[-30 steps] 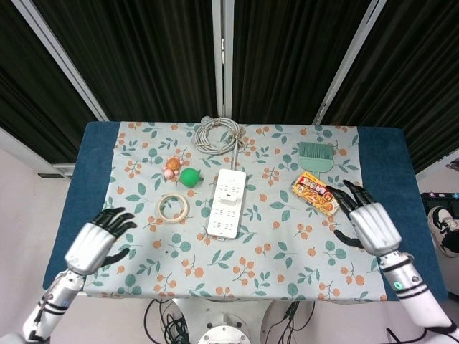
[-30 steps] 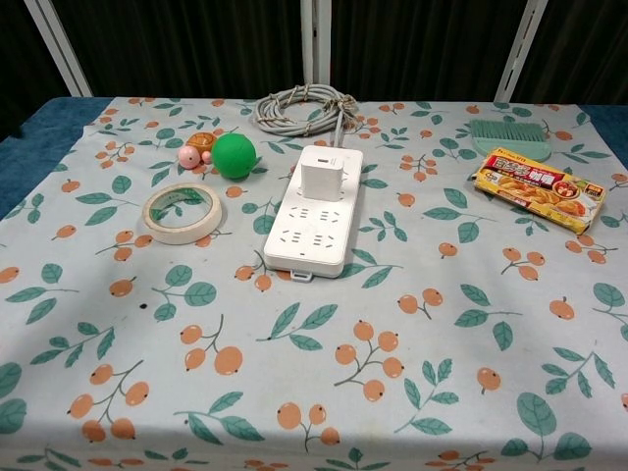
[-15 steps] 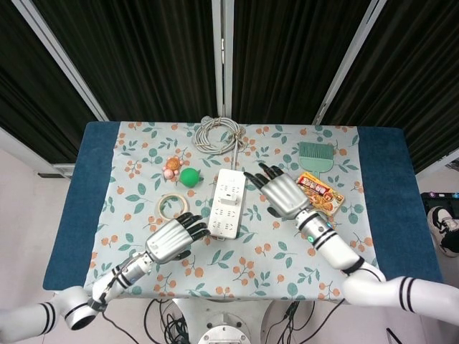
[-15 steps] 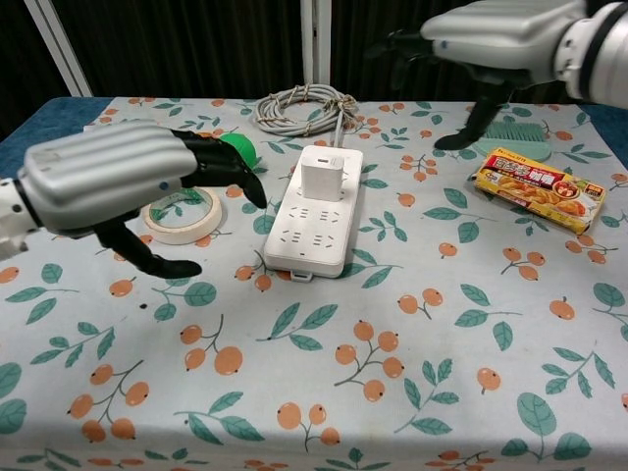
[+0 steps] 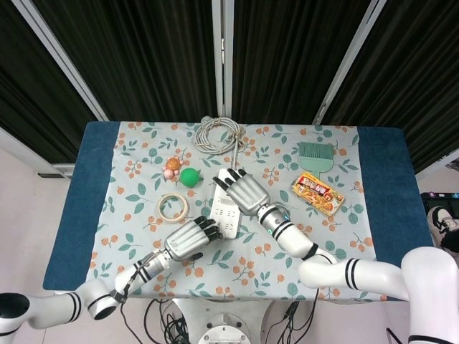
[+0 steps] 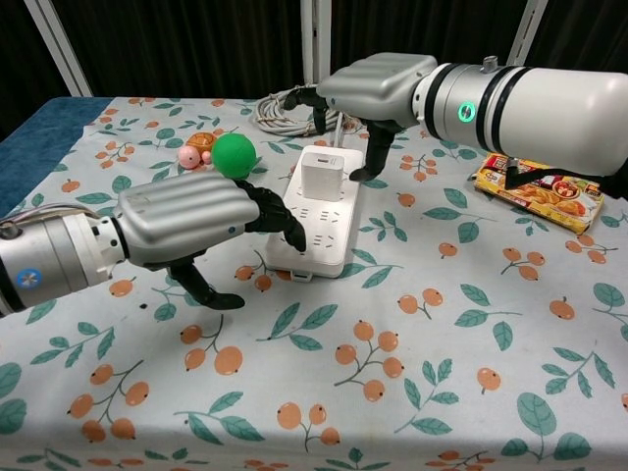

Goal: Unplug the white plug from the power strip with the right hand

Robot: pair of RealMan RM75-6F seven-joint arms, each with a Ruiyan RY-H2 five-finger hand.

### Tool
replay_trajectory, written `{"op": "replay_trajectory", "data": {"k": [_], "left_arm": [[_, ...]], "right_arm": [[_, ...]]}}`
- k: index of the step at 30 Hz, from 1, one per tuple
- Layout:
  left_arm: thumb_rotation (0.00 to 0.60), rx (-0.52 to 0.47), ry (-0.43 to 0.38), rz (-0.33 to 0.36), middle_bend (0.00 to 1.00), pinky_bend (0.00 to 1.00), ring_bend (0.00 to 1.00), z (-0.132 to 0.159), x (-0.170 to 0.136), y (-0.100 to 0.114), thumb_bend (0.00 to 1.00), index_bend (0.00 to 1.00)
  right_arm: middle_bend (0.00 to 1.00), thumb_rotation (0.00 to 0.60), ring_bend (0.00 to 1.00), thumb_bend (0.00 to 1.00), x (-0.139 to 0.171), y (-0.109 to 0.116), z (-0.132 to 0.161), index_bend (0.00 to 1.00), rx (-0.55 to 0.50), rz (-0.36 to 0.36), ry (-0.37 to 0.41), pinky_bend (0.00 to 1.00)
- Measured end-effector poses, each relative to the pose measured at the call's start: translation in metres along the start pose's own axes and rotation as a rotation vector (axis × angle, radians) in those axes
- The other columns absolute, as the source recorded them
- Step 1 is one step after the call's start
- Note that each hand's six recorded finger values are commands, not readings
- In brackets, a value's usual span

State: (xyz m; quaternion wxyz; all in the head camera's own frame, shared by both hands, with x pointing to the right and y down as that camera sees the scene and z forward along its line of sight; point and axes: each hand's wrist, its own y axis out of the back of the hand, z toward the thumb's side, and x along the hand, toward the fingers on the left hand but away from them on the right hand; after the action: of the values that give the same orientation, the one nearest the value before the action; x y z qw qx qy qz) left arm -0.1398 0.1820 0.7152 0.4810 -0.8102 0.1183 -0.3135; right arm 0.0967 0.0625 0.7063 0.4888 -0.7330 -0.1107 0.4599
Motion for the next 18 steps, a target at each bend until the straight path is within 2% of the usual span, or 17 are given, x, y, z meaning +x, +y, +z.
{"op": "replay_trajectory", "data": {"k": [11,18], "left_arm": [[0.600,-0.021,-0.006,0.010,0.25,0.24,0.17,0.003,0.009,-0.005,0.20,0.26],[0.600,-0.051,0.007,0.010,0.25,0.24,0.17,0.001,0.010,-0.010,0.19,0.26]], "right_arm": [[0.29,0.600,0.11,0.24,-0.020,-0.017,0.011,0.13,0.042,0.035,0.014,0.24],[0.35,0.600,0.15,0.25,-0.029,-0.023,0.015,0.22,0.060,0.050,0.022,0.26]]}}
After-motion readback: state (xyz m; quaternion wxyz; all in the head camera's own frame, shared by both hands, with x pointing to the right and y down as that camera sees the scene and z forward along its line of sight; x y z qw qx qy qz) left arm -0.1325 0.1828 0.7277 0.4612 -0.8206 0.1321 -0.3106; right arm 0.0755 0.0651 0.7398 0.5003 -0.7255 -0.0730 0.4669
